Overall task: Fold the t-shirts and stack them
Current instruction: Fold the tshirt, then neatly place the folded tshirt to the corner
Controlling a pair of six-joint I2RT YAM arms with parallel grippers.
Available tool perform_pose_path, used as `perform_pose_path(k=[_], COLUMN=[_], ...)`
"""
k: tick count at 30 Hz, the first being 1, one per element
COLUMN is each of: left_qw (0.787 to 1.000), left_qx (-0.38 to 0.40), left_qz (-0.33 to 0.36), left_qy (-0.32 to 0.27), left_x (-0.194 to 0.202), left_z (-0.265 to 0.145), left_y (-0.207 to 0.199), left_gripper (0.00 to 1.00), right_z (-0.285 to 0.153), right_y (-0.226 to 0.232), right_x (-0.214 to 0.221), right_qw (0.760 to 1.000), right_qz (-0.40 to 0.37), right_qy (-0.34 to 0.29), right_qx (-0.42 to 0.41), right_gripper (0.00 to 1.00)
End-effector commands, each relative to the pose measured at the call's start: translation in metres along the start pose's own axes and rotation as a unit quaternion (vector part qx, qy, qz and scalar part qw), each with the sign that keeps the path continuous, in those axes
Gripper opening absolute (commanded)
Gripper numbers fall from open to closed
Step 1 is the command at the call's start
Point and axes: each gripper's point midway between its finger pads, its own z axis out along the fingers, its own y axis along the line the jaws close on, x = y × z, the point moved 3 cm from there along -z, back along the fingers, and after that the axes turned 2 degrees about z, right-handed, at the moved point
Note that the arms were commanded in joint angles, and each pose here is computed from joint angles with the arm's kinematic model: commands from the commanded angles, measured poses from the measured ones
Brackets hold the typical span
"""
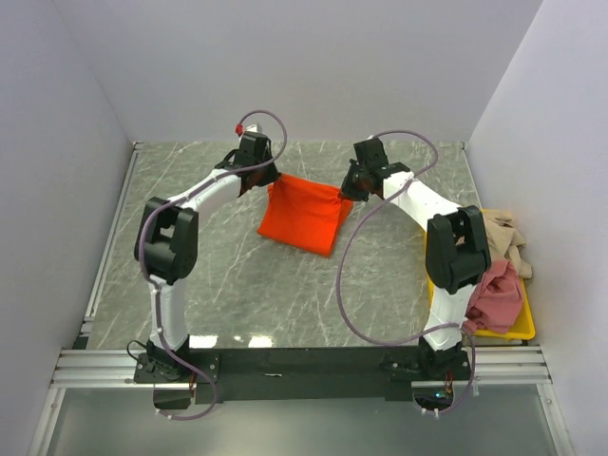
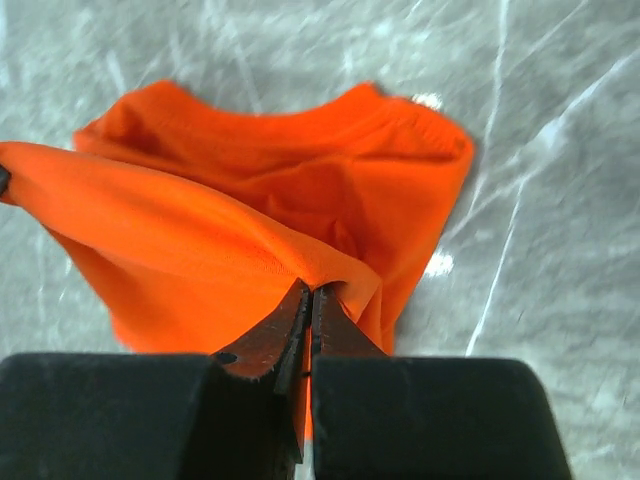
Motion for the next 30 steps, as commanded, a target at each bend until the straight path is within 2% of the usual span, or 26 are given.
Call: perform_pose_path(k=[1, 2, 3, 4, 5, 7, 8, 9, 10, 11, 16, 19, 20, 22, 23, 30], left_qw=[0.998, 0.998, 0.998, 0.998, 0.998, 0.998, 0.998, 0.998, 0.997, 0.996, 0.994, 0.992, 0.99, 0.989, 0.988, 0.987], left_qx=[0.041, 0.041, 0.042, 0.042, 0.04, 0.047, 0.048, 0.05, 0.059, 0.068, 0.054, 0.051, 0.073, 0.072, 0.079, 0.053], left_qz=[0.027, 0.029, 0.033, 0.034, 0.036, 0.037, 0.036, 0.039, 0.045, 0.049, 0.091, 0.11, 0.114, 0.119, 0.121, 0.128], left_qy=[-0.046, -0.043, -0.026, -0.03, -0.017, -0.018, -0.02, -0.021, -0.024, -0.033, -0.019, 0.026, 0.032, 0.042, 0.046, 0.08], left_x=[-0.034, -0.034, -0.026, -0.034, -0.029, -0.037, -0.039, -0.038, -0.039, -0.042, -0.027, -0.004, -0.001, 0.015, 0.018, 0.044], left_z=[0.014, 0.019, 0.032, 0.034, 0.041, 0.04, 0.039, 0.033, 0.029, 0.024, 0.006, -0.003, -0.01, -0.011, -0.015, 0.0], left_y=[-0.02, -0.02, -0.017, -0.02, -0.017, -0.023, -0.024, -0.023, -0.026, -0.028, -0.012, -0.001, -0.005, 0.006, 0.005, 0.027], left_gripper=[0.01, 0.01, 0.05, 0.12, 0.32, 0.48, 0.63, 0.76, 0.9, 0.99, 0.99, 0.99, 0.99, 0.99, 0.99, 0.99], right_z=[0.01, 0.019, 0.025, 0.028, 0.037, 0.044, 0.038, 0.036, 0.033, 0.023, -0.021, -0.04, -0.04, -0.068, -0.067, -0.107], right_y=[-0.008, -0.01, -0.009, -0.015, -0.013, -0.012, -0.003, -0.001, 0.001, 0.005, 0.015, 0.01, 0.001, 0.003, -0.007, -0.021], right_x=[-0.026, -0.028, -0.032, -0.039, -0.046, -0.049, -0.06, -0.06, -0.063, -0.063, -0.057, -0.038, -0.026, -0.026, -0.014, 0.01], right_qw=[0.999, 0.999, 0.999, 0.997, 0.997, 0.998, 0.998, 0.998, 0.998, 0.998, 0.996, 0.995, 0.995, 0.99, 0.99, 0.986], right_qz=[0.013, 0.015, 0.019, 0.028, 0.028, 0.008, 0.001, -0.005, -0.015, -0.018, -0.028, -0.041, -0.039, -0.044, -0.045, -0.061], right_qy=[-0.037, -0.036, -0.041, -0.049, -0.053, -0.042, -0.053, -0.053, -0.056, -0.059, -0.082, -0.074, -0.072, -0.111, -0.114, -0.129], right_qx=[0.029, 0.032, 0.03, 0.043, 0.045, 0.051, 0.044, 0.043, 0.036, 0.026, -0.032, -0.053, -0.048, -0.071, -0.071, -0.087], right_gripper=[0.0, 0.0, 0.0, 0.04, 0.21, 0.55, 0.69, 0.75, 0.76, 0.78, 0.82, 0.84, 0.84, 0.88, 0.88, 0.91])
